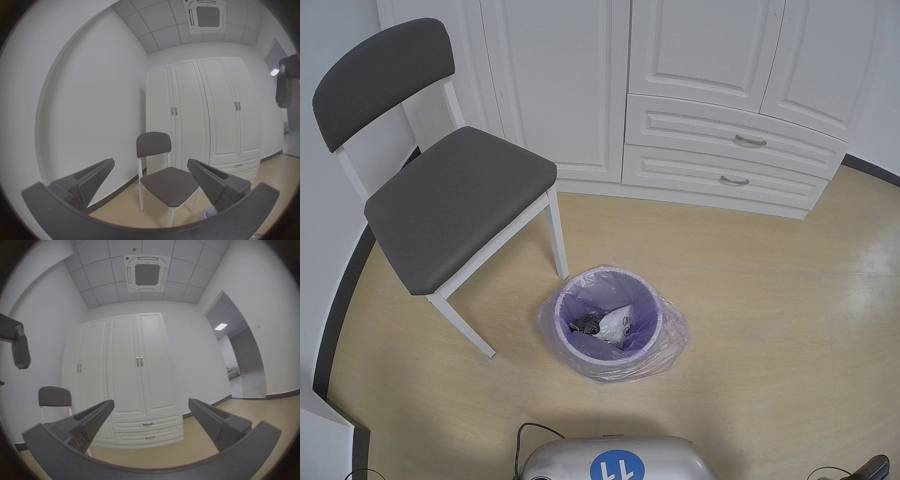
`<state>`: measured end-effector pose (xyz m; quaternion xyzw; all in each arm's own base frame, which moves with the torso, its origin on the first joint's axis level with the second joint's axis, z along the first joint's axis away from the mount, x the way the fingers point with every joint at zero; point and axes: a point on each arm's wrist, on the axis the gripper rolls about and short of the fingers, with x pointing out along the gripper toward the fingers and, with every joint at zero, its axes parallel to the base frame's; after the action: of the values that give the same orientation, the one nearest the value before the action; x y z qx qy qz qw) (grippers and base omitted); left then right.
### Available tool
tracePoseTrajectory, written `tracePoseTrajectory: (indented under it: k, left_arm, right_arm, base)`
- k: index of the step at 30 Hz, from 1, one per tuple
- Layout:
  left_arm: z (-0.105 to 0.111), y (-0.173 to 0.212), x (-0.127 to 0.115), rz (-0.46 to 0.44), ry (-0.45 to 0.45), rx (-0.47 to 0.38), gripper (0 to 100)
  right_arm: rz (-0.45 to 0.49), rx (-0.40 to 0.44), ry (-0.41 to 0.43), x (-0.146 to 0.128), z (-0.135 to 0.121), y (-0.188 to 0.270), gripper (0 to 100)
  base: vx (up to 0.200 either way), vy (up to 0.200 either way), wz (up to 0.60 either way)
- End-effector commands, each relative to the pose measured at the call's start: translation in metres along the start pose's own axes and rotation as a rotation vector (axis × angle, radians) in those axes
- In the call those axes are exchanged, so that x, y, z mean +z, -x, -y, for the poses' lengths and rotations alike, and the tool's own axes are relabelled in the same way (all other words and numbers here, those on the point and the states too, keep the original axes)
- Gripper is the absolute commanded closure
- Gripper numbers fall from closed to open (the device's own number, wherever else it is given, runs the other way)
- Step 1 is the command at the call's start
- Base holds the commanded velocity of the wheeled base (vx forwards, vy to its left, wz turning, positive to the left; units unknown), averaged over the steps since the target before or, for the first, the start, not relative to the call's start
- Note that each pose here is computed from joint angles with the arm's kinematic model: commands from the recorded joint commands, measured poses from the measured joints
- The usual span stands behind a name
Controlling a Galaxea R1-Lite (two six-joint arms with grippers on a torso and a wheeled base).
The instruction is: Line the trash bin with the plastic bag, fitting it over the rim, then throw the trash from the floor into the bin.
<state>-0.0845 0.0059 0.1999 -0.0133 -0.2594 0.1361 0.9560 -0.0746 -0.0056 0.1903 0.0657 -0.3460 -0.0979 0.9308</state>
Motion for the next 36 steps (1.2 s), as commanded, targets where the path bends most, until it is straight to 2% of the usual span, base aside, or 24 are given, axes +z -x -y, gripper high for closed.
tracePoseTrajectory:
  k: [1,5,6,9,16,22,24,29,33,36]
  left_arm:
    - [0.0,0.002,-0.013,-0.022,-0.002,0.0,0]
    - [0.002,-0.002,-0.044,-0.118,-0.027,-0.004,0]
    - [0.002,-0.002,-0.045,-0.121,-0.027,-0.004,0]
    - [0.004,-0.002,-0.077,-0.191,-0.038,-0.01,0]
    - [0.005,0.002,-0.117,-0.311,-0.052,-0.011,0]
    - [0.004,0.005,-0.126,-0.392,-0.044,-0.006,0]
    - [0.004,0.007,-0.132,-0.449,-0.056,-0.004,0]
    - [0.004,0.008,-0.132,-0.454,-0.019,-0.019,0]
    - [0.006,0.008,-0.133,-0.466,-0.002,-0.078,0]
    - [0.008,0.009,-0.134,-0.489,0.03,-0.188,0]
  right_arm:
    - [-0.001,0.045,-0.003,-0.003,0.0,0.003,0]
    - [-0.029,0.091,0.004,-0.011,-0.001,0.003,0]
    - [-0.031,0.091,0.006,-0.012,-0.001,0.003,0]
    - [-0.06,0.1,0.011,-0.02,0.0,0.004,0]
    - [-0.087,0.12,0.015,-0.028,0.0,0.004,0]
    - [-0.15,0.105,0.002,-0.046,0.001,0.007,0]
    - [-0.159,0.103,0.003,-0.049,0.002,0.007,0]
    - [-0.201,0.1,0.011,-0.061,0.003,0.009,0]
    - [-0.223,0.1,0.026,-0.072,0.004,0.012,0]
    - [-0.224,0.104,0.038,-0.077,0.005,0.013,0]
  base:
    - [0.0,0.0,0.0]
    - [0.0,0.0,0.0]
    - [0.0,0.0,0.0]
    - [0.0,0.0,0.0]
    - [0.0,0.0,0.0]
    - [0.0,0.0,0.0]
    - [0.0,0.0,0.0]
    - [0.0,0.0,0.0]
    - [0.0,0.0,0.0]
    - [0.0,0.0,0.0]
